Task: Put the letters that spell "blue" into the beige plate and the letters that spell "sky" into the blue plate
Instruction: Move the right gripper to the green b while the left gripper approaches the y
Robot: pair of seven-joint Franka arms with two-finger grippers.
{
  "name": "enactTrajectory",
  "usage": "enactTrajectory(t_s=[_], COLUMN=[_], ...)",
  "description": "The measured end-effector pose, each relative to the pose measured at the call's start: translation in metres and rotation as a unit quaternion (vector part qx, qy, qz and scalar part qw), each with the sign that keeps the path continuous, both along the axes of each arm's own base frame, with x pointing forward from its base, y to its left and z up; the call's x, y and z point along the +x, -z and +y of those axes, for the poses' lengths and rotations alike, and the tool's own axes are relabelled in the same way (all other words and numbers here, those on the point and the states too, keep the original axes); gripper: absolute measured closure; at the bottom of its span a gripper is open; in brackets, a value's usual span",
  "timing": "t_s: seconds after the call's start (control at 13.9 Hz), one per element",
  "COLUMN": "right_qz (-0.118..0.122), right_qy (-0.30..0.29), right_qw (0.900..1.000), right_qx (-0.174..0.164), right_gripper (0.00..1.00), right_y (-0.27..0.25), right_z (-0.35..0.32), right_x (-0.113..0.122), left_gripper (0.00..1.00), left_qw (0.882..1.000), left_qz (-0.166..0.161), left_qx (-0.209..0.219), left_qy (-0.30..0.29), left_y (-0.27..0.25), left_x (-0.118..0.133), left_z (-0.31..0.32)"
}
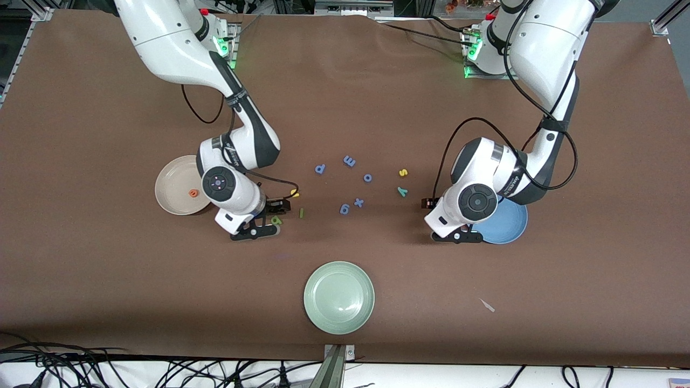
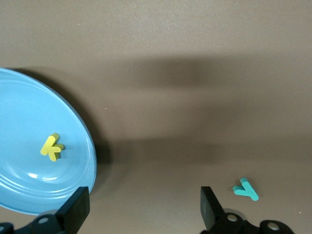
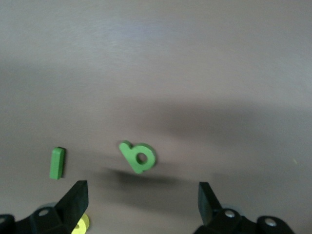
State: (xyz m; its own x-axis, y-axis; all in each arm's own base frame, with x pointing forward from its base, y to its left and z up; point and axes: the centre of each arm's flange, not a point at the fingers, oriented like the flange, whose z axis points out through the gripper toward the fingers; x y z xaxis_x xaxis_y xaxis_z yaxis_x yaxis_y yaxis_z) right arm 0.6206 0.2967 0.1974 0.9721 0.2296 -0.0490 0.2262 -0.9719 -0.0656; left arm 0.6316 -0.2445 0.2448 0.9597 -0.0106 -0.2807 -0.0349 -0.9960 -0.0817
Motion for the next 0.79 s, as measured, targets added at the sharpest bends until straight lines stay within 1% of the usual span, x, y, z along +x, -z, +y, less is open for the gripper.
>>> enactTrajectory(t_s=[0.14,0.29,0.5,0.72,0.79], right_qz=[-0.006,-0.017,-0.031,-0.034,-0.034], right_qy=[-0.05,-0.086,-0.113,-0.133,-0.135], right_qw=[0.999,0.996,0.993,0.99,0.99], right_qx=[-0.005,-0.016,-0.022,-0.021,-0.022], right_gripper=[0.0,0.0,0.0,0.0,0.02], right_y=[0.002,0.002,0.009,0.021,0.022], right_z=[0.003,0.003,0.004,0.005,0.005], right_x=[-0.001,0.0,0.001,0.0,0.0], left_gripper=[0.0,0.0,0.0,0.0,0.0], left_qw=[1.0,1.0,1.0,1.0,1.0], left_qz=[0.001,-0.001,-0.002,-0.002,-0.002], left_qx=[0.0,-0.001,-0.001,-0.001,-0.001], left_qy=[0.0,0.0,0.0,0.0,0.0], left_y=[0.001,0.002,0.002,0.002,0.002], left_x=[0.0,0.0,0.001,0.001,0.001], left_z=[0.0,0.0,0.0,0.0,0.0])
